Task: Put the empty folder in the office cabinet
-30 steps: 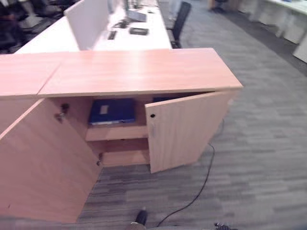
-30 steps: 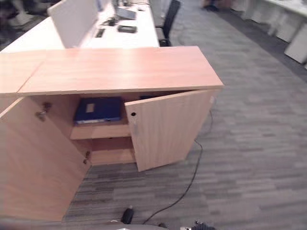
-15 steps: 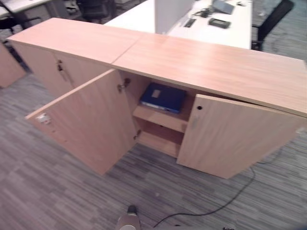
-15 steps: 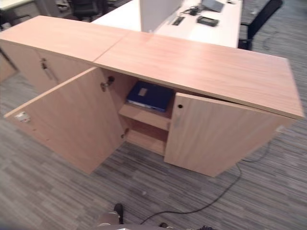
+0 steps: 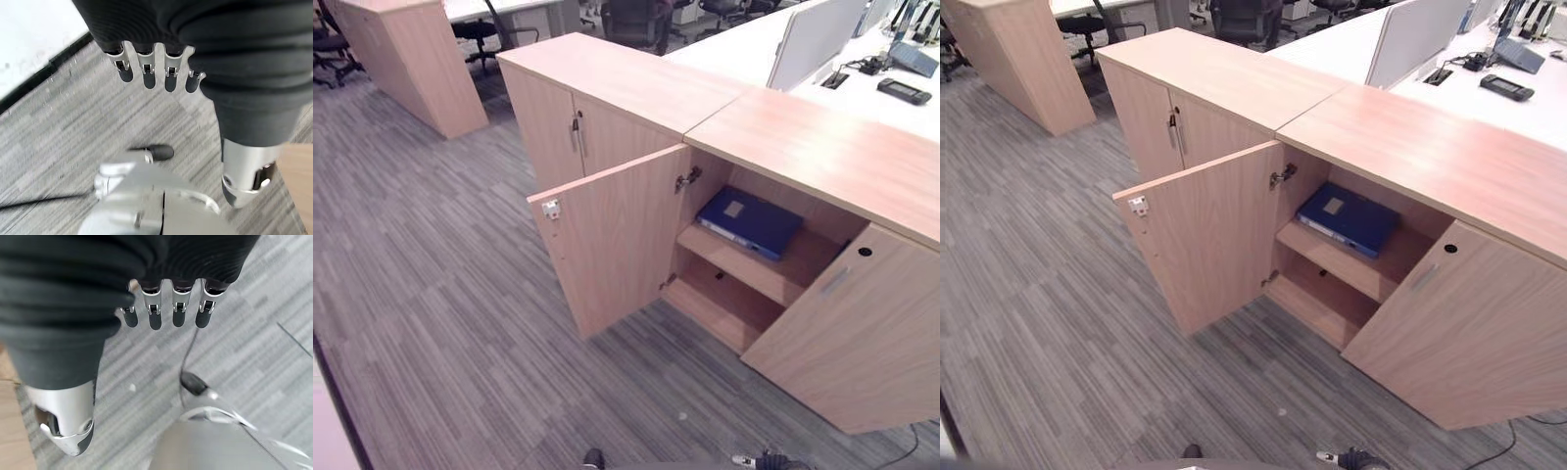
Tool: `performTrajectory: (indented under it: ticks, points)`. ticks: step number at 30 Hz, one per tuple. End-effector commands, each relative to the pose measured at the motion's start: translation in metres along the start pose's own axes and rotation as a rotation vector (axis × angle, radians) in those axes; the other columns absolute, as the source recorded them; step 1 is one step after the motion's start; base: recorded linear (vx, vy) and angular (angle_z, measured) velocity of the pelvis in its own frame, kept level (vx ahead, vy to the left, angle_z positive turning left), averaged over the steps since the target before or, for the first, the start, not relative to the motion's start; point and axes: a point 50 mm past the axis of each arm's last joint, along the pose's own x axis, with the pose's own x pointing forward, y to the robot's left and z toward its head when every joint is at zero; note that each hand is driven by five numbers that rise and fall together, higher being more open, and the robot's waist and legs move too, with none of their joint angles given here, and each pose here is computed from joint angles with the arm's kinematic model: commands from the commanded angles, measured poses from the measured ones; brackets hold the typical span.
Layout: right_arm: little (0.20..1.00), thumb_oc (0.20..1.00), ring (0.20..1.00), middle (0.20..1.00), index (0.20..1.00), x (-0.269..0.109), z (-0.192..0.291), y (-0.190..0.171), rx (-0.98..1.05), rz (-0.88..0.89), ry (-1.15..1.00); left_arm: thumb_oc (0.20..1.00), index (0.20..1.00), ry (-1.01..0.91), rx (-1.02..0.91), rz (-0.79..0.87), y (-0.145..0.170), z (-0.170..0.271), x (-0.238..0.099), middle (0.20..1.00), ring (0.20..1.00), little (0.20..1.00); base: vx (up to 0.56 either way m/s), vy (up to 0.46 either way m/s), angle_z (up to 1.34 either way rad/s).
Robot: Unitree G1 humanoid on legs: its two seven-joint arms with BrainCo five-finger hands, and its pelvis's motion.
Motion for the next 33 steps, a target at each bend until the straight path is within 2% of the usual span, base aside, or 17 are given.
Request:
performTrajectory:
  ticks: [1, 6, 8, 14, 16, 19, 24, 25, 30, 33]
  points:
    - [1.0, 1.0, 1.0, 1.0, 1.0, 0.0, 0.025, -0.008, 0.082, -0.039, -0.05, 1.0, 1.0, -0.02, 0.008, 0.016, -0.005, 0.013, 0.001, 1.0, 1.0, 1.0, -0.01, 0.356, 0.16]
    - [1.0, 1.0, 1.0, 1.0, 1.0, -0.001, 0.042, 0.008, 0.065, -0.001, -0.109, 1.0, 1.0, -0.101, 0.022, 0.095, 0.016, 0.037, -0.001, 1.0, 1.0, 1.0, 0.04, 0.077, 0.19]
    - [1.0, 1.0, 1.0, 1.0, 1.0, 0.0, 0.021, -0.001, 0.088, -0.03, -0.052, 1.0, 1.0, -0.207, -0.117, 0.136, 0.034, 0.067, -0.005, 1.0, 1.0, 1.0, 0.08, -0.271, 0.31]
    - [1.0, 1.0, 1.0, 1.0, 1.0, 0.0, 0.005, -0.024, 0.148, -0.098, -0.007, 1.0, 1.0, -0.367, -0.258, 0.226, 0.07, 0.11, -0.019, 1.0, 1.0, 1.0, 0.04, -0.002, 0.15]
    - [1.0, 1.0, 1.0, 1.0, 1.0, -0.001, -0.005, -0.031, 0.242, -0.122, 0.01, 1.0, 1.0, -0.416, -0.319, 0.278, 0.092, 0.124, -0.028, 1.0, 1.0, 1.0, 0.16, 0.093, -0.29]
    - [1.0, 1.0, 1.0, 1.0, 1.0, -0.002, -0.016, -0.039, 0.371, -0.141, 0.024, 1.0, 1.0, -0.449, -0.331, 0.307, 0.106, 0.14, -0.036, 1.0, 1.0, 1.0, 0.19, 0.179, -0.56]
    - [1.0, 1.0, 1.0, 1.0, 1.0, -0.002, -0.014, -0.039, 0.386, -0.128, 0.013, 1.0, 1.0, -0.541, -0.26, 0.317, 0.113, 0.17, -0.049, 1.0, 1.0, 1.0, 0.11, 0.229, -0.38]
    - [1.0, 1.0, 1.0, 1.0, 1.0, -0.001, -0.005, -0.038, 0.391, -0.115, -0.011, 1.0, 1.0, -0.631, -0.184, 0.303, 0.107, 0.198, -0.061, 1.0, 1.0, 1.0, 0.05, 0.269, -0.14]
    - [1.0, 1.0, 1.0, 1.0, 1.0, -0.001, 0.004, -0.035, 0.383, -0.093, -0.03, 1.0, 1.0, -0.685, -0.065, 0.283, 0.093, 0.223, -0.069, 1.0, 1.0, 1.0, 0.0, 0.193, -0.17]
    - [1.0, 1.0, 1.0, 1.0, 1.0, -0.001, 0.01, -0.033, 0.379, -0.079, -0.043, 1.0, 1.0, -0.702, -0.063, 0.239, 0.078, 0.234, -0.07, 1.0, 1.0, 1.0, 0.0, 0.196, -0.23]
